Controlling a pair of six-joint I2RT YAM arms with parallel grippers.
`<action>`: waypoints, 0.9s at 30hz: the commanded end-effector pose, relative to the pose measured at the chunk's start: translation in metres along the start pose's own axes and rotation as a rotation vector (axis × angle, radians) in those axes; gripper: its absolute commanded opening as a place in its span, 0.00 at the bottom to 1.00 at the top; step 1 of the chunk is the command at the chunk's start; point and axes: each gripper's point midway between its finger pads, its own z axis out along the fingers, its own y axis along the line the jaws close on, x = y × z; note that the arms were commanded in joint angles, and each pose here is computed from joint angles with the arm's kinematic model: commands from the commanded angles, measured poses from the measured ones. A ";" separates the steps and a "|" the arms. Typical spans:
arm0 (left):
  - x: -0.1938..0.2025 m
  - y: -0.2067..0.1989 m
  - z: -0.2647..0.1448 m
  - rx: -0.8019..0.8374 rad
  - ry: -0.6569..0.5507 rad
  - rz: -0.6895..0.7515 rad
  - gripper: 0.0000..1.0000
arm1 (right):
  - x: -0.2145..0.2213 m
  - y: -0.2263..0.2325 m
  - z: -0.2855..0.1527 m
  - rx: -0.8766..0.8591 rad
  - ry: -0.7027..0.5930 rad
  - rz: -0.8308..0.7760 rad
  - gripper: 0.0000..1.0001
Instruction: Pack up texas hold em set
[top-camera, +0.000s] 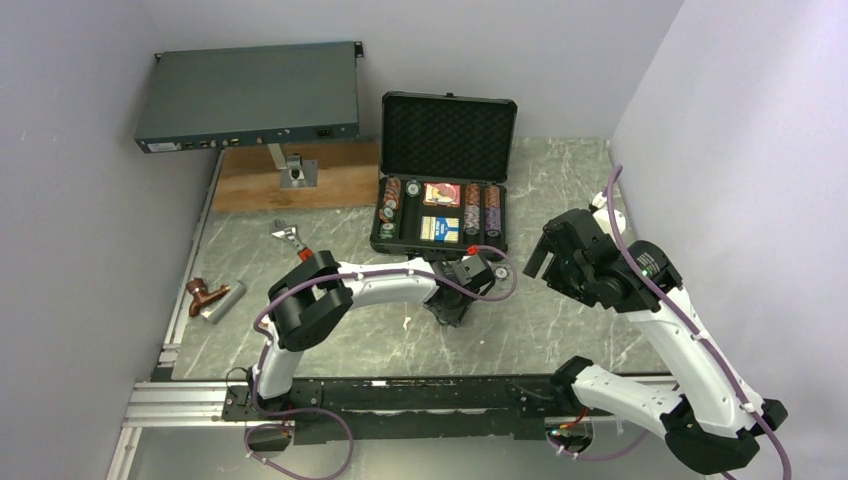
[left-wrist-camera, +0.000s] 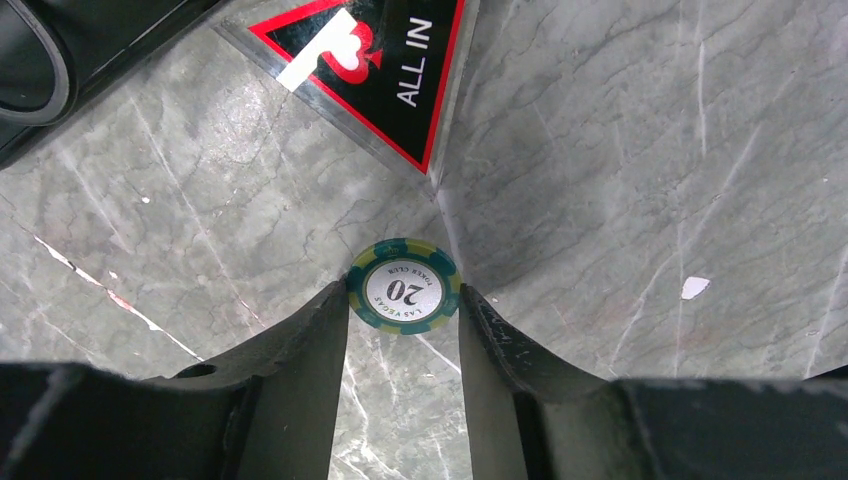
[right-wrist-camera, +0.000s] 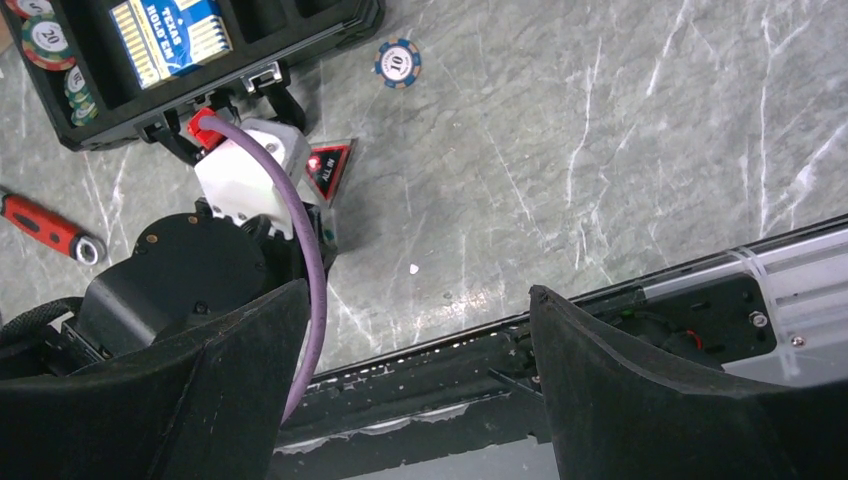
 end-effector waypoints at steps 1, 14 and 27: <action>0.043 0.013 0.016 -0.047 0.158 -0.014 0.38 | -0.003 0.005 0.000 -0.032 -0.018 0.030 0.83; 0.016 0.029 -0.017 -0.066 0.053 -0.031 0.33 | -0.004 0.003 -0.003 -0.033 -0.024 0.041 0.83; 0.004 0.043 -0.041 -0.093 -0.012 -0.034 0.30 | -0.006 0.014 0.001 -0.044 -0.016 0.026 0.83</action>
